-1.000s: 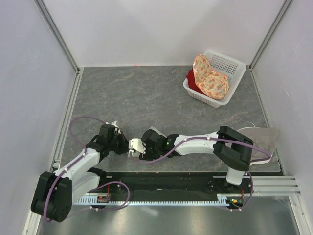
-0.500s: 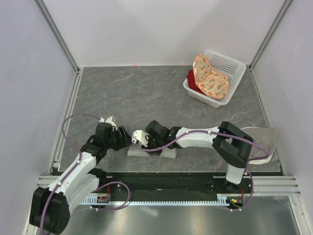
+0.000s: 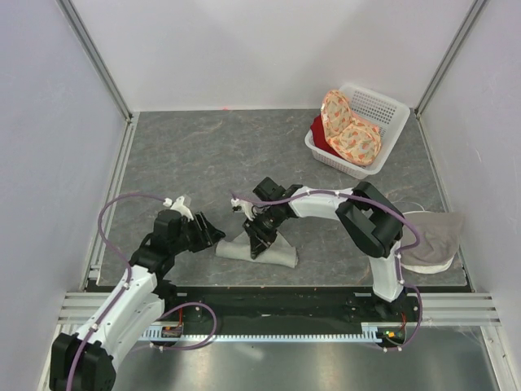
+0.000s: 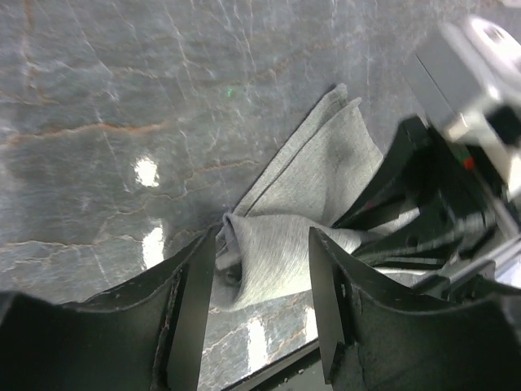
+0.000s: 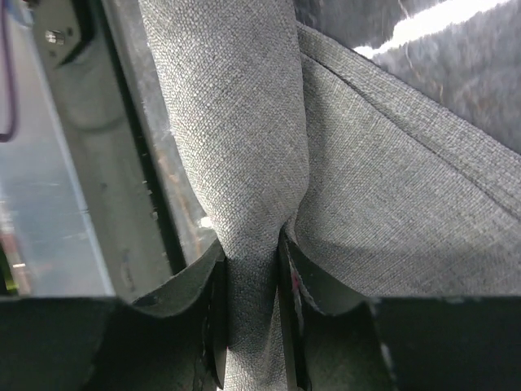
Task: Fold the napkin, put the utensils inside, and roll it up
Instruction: Roll the napkin with the utensil
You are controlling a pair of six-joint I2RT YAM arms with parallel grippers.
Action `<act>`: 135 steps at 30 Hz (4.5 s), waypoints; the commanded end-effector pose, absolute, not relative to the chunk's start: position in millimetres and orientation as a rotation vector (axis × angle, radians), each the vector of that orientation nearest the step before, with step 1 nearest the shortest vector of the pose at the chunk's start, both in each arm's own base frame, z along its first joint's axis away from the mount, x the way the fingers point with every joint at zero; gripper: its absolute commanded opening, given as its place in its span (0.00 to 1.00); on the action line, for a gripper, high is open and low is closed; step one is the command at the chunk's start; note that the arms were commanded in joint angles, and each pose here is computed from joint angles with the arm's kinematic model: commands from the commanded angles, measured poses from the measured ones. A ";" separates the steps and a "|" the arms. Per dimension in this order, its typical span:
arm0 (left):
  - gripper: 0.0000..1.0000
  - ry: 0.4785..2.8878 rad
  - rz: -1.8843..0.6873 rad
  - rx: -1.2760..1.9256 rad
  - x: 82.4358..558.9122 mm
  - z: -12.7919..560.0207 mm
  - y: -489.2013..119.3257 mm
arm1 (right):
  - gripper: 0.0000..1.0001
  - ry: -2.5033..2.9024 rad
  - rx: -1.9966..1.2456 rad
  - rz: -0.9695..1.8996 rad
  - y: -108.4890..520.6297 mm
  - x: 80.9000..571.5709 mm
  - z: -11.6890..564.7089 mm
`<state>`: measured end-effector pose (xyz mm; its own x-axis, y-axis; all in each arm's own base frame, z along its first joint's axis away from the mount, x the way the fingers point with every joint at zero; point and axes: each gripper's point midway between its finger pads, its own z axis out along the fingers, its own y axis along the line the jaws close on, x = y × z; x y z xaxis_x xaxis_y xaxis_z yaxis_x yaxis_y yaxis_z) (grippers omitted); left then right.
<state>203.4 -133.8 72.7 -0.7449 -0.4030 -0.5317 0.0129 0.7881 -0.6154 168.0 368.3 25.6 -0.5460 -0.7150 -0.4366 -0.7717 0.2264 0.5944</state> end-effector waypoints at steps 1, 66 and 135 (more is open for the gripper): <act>0.56 2.253 -0.867 -0.199 204.9 77.6 -144.3 | 0.34 2.580 -1.358 1.499 362.1 147.5 29.1; 0.37 2.385 -0.905 -0.223 206.1 50.5 -154.2 | 0.37 2.464 -1.414 0.827 315.2 137.3 25.9; 0.02 2.556 -0.882 -0.265 211.1 35.7 -158.8 | 0.78 1.849 -1.476 0.257 373.2 169.2 73.4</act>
<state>202.4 -159.0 29.9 -0.8975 -0.3171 -0.3064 -0.0567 0.7722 -0.6328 159.8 369.5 79.8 -0.0855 -0.7468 -0.6596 -0.9236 0.3076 -0.2286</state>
